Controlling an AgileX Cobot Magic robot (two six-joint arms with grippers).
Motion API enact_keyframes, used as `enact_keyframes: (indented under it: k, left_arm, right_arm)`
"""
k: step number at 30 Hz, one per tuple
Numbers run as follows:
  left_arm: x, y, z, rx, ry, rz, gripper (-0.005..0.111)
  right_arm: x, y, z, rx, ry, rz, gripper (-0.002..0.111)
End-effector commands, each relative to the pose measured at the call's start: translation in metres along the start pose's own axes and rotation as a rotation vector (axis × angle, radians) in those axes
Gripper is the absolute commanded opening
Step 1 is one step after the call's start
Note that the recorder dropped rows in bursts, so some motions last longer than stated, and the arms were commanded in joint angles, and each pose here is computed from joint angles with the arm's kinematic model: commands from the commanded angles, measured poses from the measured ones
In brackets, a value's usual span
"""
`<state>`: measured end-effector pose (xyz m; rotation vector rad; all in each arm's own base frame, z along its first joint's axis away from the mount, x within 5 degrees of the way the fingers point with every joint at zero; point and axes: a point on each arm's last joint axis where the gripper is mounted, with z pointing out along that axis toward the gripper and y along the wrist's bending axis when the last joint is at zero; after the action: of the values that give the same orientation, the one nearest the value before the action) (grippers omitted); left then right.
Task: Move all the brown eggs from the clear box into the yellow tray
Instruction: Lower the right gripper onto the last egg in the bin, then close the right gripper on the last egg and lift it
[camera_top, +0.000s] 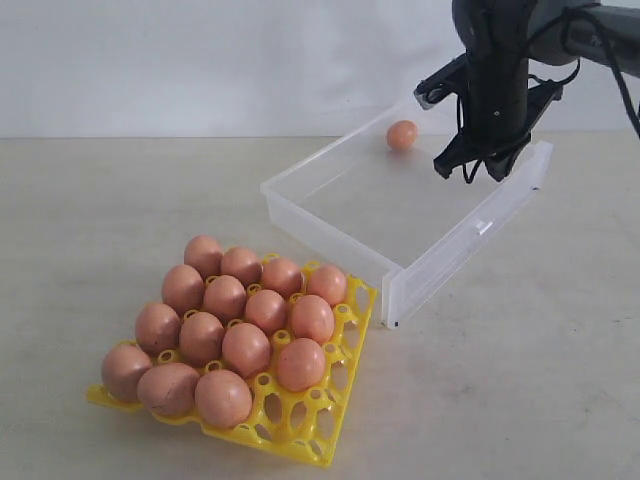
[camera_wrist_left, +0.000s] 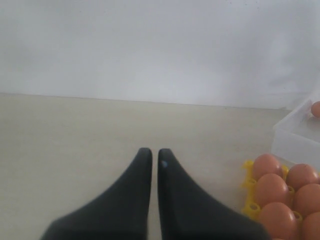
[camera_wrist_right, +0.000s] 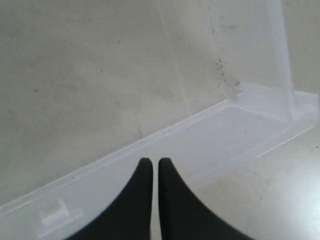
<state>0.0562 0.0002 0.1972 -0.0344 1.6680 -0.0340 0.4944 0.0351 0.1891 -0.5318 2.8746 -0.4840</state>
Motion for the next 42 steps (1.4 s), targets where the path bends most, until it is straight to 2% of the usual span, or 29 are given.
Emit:
enact_keyframes:
  k: [1, 8, 12, 15, 17, 22, 25, 27, 33, 36, 38, 39, 42]
  left_arm:
    - [0.000, 0.000, 0.000, -0.005, -0.006, -0.001, 0.004]
    - [0.000, 0.000, 0.000, -0.005, -0.006, -0.001, 0.004]
    - [0.000, 0.000, 0.000, -0.005, -0.006, -0.001, 0.004]
    - [0.000, 0.000, 0.000, -0.005, -0.006, -0.001, 0.004]
    - [0.000, 0.000, 0.000, -0.005, -0.006, -0.001, 0.004]
    - [0.000, 0.000, 0.000, -0.005, -0.006, -0.001, 0.004]
    - [0.000, 0.000, 0.000, -0.005, -0.006, -0.001, 0.004]
    - [0.000, 0.000, 0.000, -0.005, -0.006, -0.001, 0.004]
    - [0.000, 0.000, 0.000, -0.005, -0.006, -0.001, 0.004]
    - [0.000, 0.000, 0.000, -0.005, -0.006, -0.001, 0.004]
    - [0.000, 0.000, 0.000, -0.005, -0.006, -0.001, 0.004]
    - [0.000, 0.000, 0.000, -0.005, -0.006, -0.001, 0.004]
    - [0.000, 0.000, 0.000, -0.005, -0.006, -0.001, 0.004]
  right_arm:
    - [0.001, -0.012, 0.008, -0.058, -0.037, 0.045, 0.000]
    - [0.025, -0.036, 0.036, -0.121, 0.080, 0.142, 0.000]
    - [0.045, -0.059, 0.033, -0.163, 0.094, 0.226, 0.000]
    - [0.057, -0.067, 0.026, -0.245, 0.083, 0.262, 0.000]
    - [0.067, -0.066, 0.025, -0.294, 0.094, 0.261, 0.000]
    - [0.102, -0.042, 0.039, -0.368, 0.227, 0.211, 0.000]
    - [0.117, -0.029, 0.045, -0.414, 0.274, 0.137, 0.000]
    - [0.116, -0.027, 0.045, -0.434, 0.269, 0.149, 0.000]
    - [0.085, -0.039, 0.050, -0.335, -0.056, 0.295, 0.001]
    - [0.078, -0.044, 0.049, -0.296, -0.141, 0.310, 0.010]
    - [0.078, -0.046, 0.045, -0.293, -0.150, 0.311, 0.023]
    - [0.079, -0.046, 0.041, -0.296, -0.144, 0.309, 0.034]
    - [0.080, -0.048, 0.034, -0.296, -0.148, 0.311, 0.057]
